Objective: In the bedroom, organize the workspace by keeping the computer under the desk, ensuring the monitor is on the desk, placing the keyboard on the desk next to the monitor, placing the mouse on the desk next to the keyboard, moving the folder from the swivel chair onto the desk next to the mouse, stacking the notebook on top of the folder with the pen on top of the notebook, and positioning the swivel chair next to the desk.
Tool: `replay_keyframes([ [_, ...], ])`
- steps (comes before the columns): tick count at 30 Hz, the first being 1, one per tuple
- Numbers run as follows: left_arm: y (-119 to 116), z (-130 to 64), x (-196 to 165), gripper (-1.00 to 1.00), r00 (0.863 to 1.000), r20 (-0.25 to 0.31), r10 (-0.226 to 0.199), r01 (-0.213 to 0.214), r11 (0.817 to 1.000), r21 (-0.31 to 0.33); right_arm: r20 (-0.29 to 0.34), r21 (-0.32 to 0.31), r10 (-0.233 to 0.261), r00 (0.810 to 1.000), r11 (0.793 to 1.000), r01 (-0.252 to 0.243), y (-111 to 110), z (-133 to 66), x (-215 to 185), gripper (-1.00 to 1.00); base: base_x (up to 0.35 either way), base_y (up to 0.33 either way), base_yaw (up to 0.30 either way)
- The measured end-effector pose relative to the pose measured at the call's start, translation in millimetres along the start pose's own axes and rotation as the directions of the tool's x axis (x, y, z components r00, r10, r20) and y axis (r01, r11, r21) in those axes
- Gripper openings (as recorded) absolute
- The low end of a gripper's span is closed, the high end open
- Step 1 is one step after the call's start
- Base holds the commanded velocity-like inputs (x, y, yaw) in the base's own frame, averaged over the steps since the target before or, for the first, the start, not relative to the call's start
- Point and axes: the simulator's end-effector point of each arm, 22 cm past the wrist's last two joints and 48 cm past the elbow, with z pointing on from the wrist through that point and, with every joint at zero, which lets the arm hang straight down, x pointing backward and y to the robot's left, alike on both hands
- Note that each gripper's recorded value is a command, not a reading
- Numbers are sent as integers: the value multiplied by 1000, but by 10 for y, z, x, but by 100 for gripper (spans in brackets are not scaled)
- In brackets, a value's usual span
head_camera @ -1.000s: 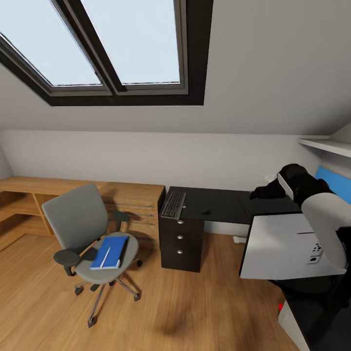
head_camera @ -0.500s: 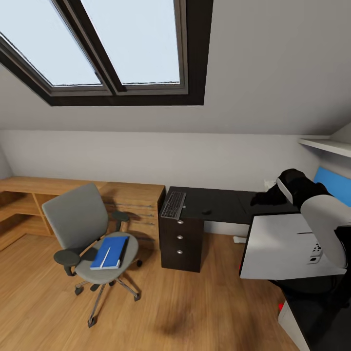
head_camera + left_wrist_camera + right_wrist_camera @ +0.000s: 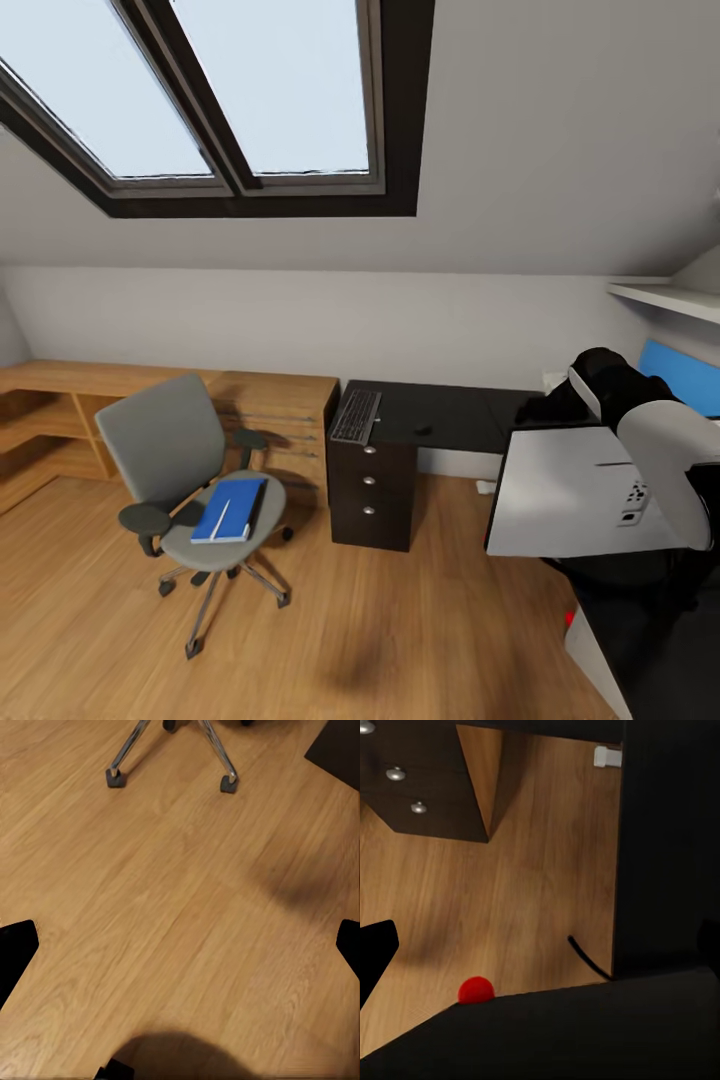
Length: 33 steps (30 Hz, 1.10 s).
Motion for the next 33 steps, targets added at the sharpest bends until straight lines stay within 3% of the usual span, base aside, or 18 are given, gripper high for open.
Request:
replay_keyframes([
  [33, -1, -1, 0, 100, 1000, 0, 0, 0, 1000, 0, 3, 21, -11, 1000, 1000, 11, -61, -26, -18, 100, -93, 0, 0],
])
